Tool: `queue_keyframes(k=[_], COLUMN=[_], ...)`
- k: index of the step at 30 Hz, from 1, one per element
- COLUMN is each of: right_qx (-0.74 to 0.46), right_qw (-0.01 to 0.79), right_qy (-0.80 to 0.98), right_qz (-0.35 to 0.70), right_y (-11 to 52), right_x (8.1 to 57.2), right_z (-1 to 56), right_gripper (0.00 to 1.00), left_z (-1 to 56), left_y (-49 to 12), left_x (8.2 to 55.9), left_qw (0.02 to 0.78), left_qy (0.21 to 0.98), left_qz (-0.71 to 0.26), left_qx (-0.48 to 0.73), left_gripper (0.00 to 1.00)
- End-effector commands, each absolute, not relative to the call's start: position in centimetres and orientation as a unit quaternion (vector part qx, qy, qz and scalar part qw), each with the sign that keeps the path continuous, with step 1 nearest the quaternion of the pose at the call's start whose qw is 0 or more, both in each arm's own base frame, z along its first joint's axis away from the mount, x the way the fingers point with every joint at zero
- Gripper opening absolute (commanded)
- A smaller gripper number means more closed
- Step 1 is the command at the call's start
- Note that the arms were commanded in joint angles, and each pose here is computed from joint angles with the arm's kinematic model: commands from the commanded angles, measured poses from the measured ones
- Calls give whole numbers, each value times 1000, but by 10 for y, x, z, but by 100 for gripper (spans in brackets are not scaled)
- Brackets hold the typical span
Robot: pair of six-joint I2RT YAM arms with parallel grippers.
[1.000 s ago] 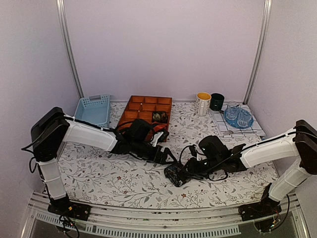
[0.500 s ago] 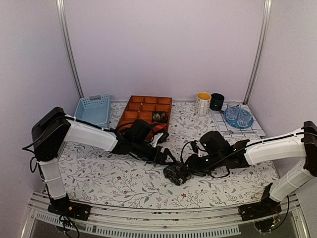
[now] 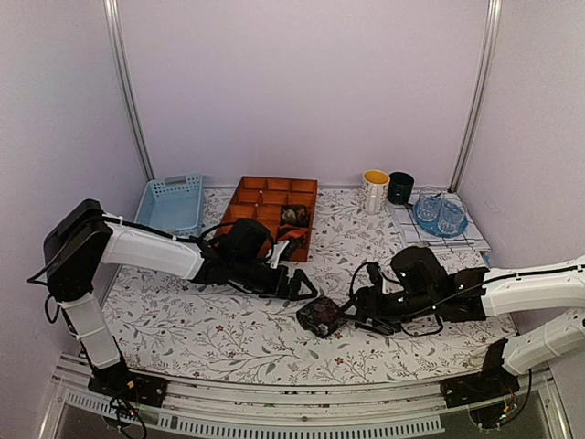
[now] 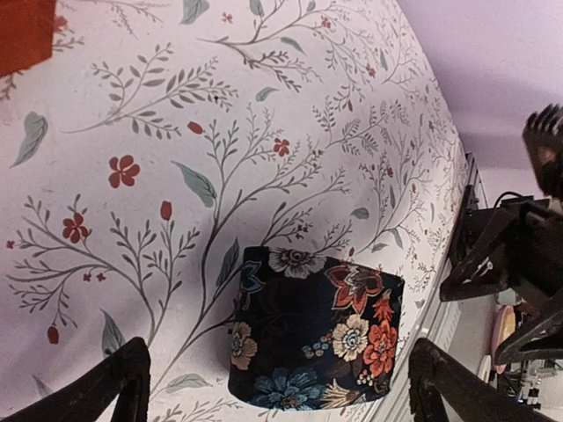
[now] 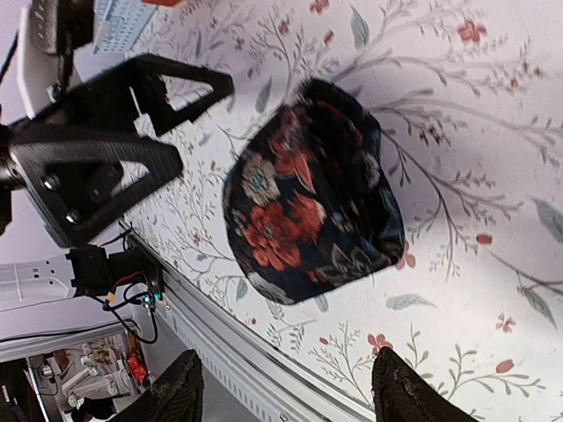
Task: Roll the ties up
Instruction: Pick up the tie from the center of the board.
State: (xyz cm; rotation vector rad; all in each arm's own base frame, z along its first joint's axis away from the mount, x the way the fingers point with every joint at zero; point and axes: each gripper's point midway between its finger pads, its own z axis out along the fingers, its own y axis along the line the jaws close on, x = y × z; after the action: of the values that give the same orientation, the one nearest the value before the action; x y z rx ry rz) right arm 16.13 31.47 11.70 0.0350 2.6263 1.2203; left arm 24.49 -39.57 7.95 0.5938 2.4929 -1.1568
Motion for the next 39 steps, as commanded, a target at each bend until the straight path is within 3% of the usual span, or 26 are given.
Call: queue_keyframes(k=[1,14,21,39], right_qx=[69,183,185,211], right_qw=[79,52,39,104], right_qy=[892,882,878,851], right_qz=[440,432,439,469], right_y=[325,335,350,335], right_x=[144,157,166,182], right_z=[103,53,42,63], right_gripper=[66,72,72,73], left_z=[83,76,70,57], left_y=[-381,-382,-384,-393], left_x=[255,258,256,265], left_qw=[179,167,156,142], left_qy=[881,873,869,869], left_qz=[-396,-420,-432,-437], left_qx=[188,185,185,183], left_gripper=[100,98,97,93])
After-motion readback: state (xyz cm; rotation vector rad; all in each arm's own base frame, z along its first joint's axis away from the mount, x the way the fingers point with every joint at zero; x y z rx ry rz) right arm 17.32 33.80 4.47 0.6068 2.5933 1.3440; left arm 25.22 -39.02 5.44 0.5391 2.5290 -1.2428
